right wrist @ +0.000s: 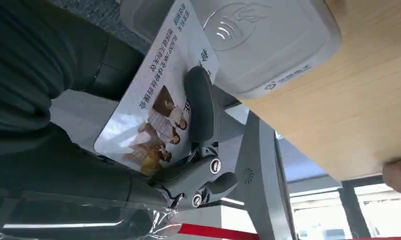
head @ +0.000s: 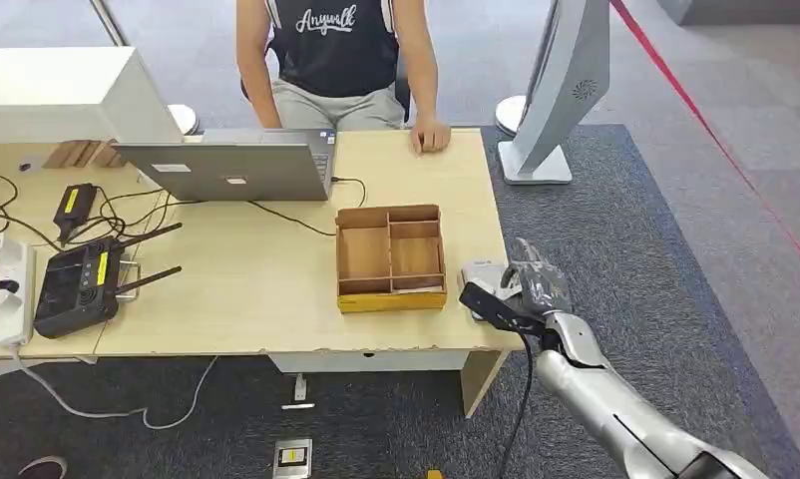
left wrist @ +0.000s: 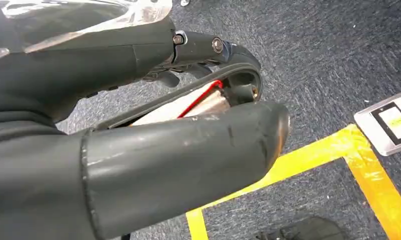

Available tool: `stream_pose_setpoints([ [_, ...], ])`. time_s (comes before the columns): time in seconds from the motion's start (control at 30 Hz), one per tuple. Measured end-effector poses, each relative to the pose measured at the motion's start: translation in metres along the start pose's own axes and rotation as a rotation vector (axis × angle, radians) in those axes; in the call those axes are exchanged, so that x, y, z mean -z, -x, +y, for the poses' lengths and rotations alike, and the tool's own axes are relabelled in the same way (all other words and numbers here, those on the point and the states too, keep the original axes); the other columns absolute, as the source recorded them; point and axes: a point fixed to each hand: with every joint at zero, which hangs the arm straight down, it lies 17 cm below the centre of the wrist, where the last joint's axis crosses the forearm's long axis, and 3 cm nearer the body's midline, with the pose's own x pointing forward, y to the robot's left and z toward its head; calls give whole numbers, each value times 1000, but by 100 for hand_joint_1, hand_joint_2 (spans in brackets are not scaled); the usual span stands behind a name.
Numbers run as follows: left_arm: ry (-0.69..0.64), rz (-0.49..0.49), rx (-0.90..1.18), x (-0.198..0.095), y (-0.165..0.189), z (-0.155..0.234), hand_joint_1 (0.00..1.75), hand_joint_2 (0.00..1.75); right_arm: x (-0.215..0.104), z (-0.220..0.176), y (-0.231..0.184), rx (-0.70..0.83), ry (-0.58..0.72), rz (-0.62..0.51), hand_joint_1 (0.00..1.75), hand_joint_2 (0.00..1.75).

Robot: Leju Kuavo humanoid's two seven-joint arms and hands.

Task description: Pass the card to the sensor for recognition and then transmit it.

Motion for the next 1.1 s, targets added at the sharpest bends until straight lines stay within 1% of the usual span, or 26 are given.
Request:
stream_pose_setpoints([
  [0.47, -5, 3, -13, 0, 0, 2, 0, 0, 0, 0, -1, 7, 3, -2, 175, 175],
  [0.63, -15, 5, -21, 1, 0, 4, 0, 0, 4, -10, -7, 28, 39, -19, 175, 175],
  [0.7, -18, 4, -19, 1, 1, 4, 0, 0, 9, -20, -11, 41, 59, -23, 175, 175],
  [0.77, -20, 5, -19, 1, 2, 5, 0, 0, 18, -43, -20, 60, 111, -37, 175, 175],
  [0.83, -20, 7, -17, 1, 4, 6, 0, 0, 31, -83, -33, 83, 207, -65, 175, 175],
  [0.93, -24, 11, -17, 2, 6, 9, 0, 0, 49, -135, -53, 96, 285, -92, 175, 175],
  [1.1, -29, 6, 10, 4, 10, 14, 0, 0, 63, -220, -91, 106, 431, -170, 175, 175],
])
